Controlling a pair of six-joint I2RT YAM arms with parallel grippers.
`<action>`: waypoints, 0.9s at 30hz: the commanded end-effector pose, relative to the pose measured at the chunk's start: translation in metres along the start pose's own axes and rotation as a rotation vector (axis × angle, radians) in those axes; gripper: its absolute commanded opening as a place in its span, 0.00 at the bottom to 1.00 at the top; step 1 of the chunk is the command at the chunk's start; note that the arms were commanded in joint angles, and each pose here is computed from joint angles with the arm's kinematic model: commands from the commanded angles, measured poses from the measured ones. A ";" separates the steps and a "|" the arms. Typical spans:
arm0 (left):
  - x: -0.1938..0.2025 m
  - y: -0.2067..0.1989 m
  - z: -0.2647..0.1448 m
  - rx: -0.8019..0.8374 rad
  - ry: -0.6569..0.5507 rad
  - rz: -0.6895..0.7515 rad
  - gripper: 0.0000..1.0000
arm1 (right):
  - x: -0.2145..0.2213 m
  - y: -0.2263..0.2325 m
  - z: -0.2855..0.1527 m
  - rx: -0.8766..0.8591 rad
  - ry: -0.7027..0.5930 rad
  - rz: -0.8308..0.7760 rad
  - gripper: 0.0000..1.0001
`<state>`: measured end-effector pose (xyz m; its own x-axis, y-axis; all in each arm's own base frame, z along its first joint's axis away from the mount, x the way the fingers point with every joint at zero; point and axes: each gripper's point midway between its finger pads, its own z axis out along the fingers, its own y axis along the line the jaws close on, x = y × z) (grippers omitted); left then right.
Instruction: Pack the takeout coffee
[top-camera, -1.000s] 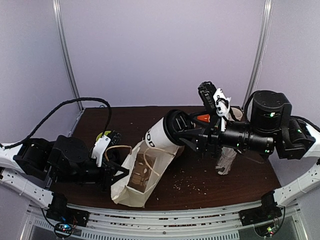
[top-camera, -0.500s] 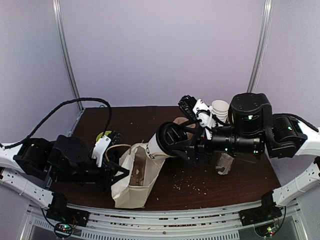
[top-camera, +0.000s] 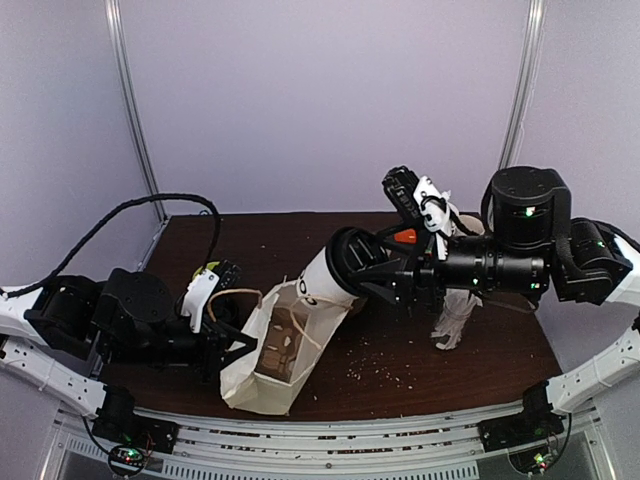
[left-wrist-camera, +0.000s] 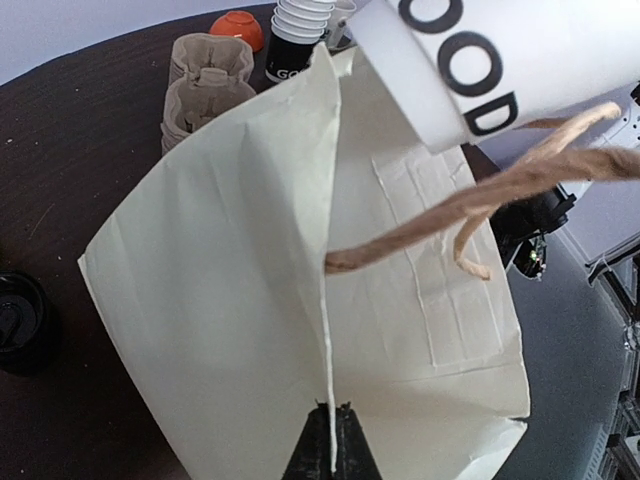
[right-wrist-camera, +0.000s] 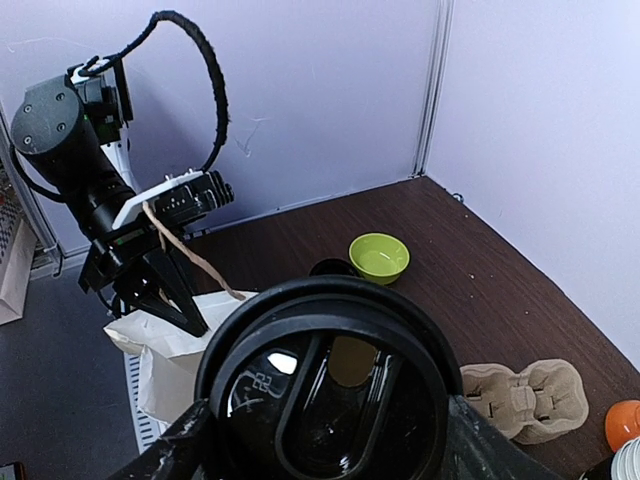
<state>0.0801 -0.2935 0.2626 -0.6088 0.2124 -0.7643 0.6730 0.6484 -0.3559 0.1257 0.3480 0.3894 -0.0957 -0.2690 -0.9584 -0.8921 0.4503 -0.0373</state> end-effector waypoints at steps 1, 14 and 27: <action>-0.005 -0.003 -0.001 0.018 -0.015 -0.007 0.00 | -0.016 0.005 -0.014 -0.055 -0.035 0.030 0.46; -0.005 -0.006 0.000 0.022 -0.009 -0.019 0.00 | -0.019 0.029 -0.023 -0.210 -0.018 0.074 0.46; -0.008 -0.010 0.000 0.036 -0.013 -0.013 0.00 | 0.027 0.040 0.024 -0.218 0.115 0.019 0.44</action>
<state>0.0785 -0.2954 0.2621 -0.6118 0.2162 -0.7609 0.6761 0.6423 -0.3611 0.0927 0.3696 0.3689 -0.1665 -0.3408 -0.9253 -0.9621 0.2615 0.0768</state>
